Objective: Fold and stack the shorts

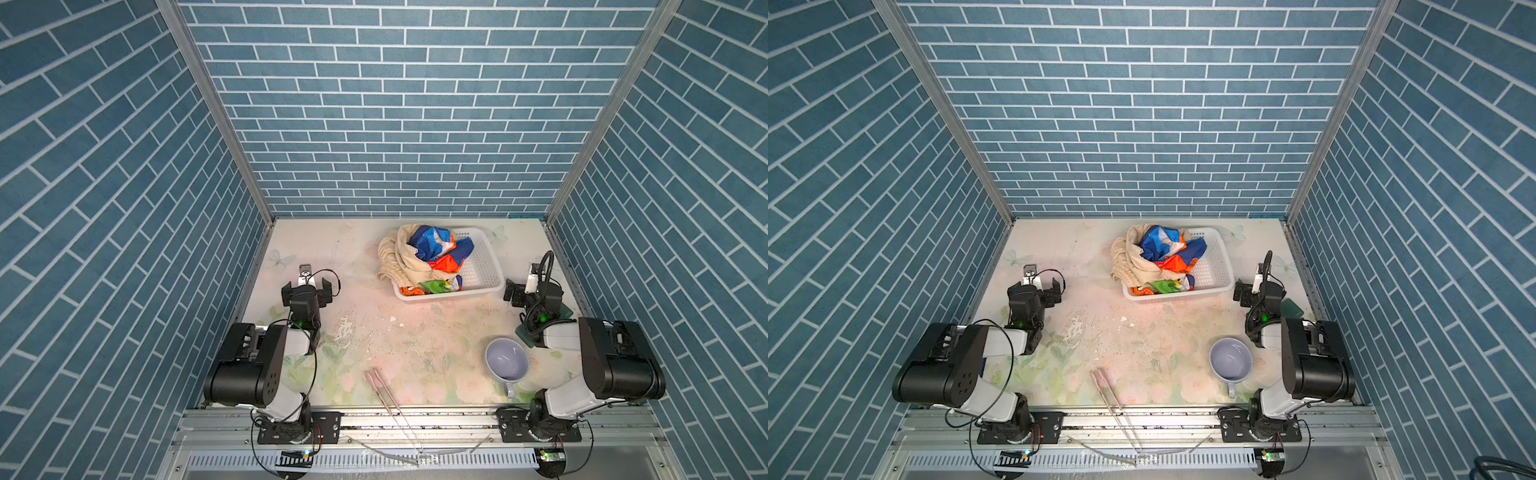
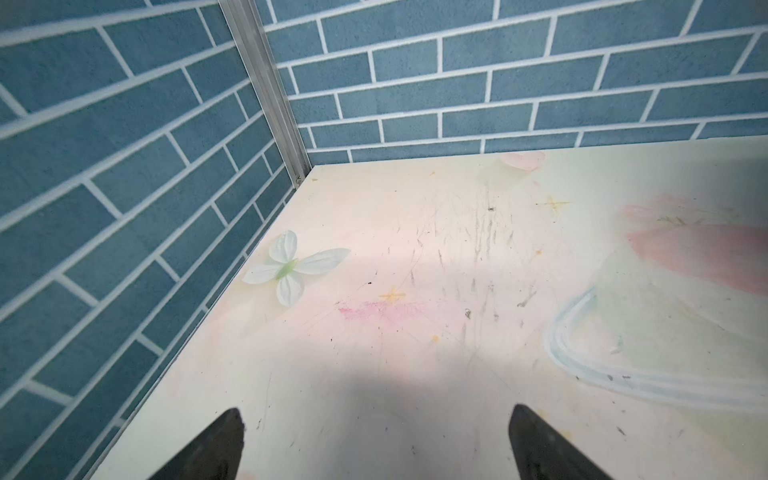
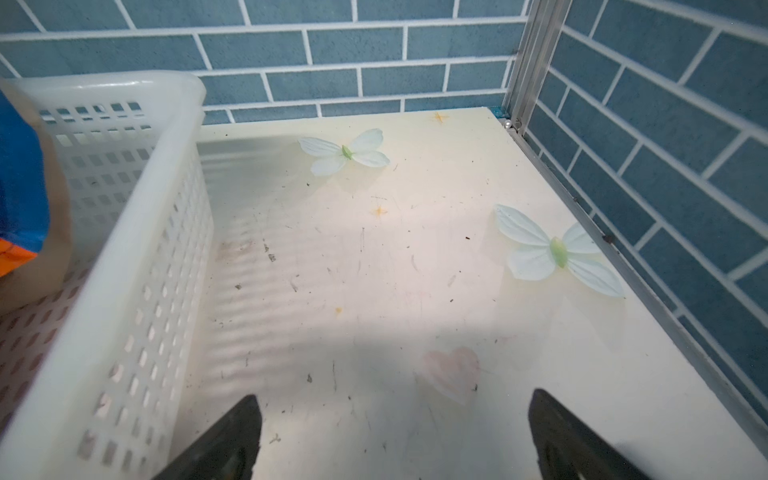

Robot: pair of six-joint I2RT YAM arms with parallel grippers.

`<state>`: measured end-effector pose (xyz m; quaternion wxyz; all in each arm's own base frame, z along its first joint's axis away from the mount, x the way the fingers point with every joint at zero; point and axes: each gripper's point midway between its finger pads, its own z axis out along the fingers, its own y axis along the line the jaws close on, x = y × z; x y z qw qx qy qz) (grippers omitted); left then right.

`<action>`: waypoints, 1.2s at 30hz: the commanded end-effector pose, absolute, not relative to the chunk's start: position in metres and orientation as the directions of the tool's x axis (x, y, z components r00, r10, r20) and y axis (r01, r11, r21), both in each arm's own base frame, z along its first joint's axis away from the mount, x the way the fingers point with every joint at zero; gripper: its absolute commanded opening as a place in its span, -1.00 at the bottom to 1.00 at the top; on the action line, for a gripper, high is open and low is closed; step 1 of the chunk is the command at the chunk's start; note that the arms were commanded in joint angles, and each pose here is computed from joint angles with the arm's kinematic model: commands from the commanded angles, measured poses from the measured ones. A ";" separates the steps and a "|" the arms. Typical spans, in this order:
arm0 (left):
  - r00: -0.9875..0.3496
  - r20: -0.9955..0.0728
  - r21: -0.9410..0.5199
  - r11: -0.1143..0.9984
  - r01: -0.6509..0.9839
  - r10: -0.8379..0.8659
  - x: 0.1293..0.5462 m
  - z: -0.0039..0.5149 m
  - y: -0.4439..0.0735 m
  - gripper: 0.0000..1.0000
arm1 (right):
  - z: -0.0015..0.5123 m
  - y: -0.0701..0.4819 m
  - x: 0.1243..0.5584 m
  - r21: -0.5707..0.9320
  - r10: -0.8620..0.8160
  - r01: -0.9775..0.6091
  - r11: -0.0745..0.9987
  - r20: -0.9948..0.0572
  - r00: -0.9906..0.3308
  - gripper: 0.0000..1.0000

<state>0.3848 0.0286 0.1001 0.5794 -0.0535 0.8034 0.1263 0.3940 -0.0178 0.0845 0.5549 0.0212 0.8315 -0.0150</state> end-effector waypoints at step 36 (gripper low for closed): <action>-0.157 -0.914 -0.243 0.815 -0.525 -0.374 0.345 0.266 0.047 0.99 | 0.220 -0.062 0.355 -0.006 0.180 0.460 0.888 -0.915 -0.360 0.99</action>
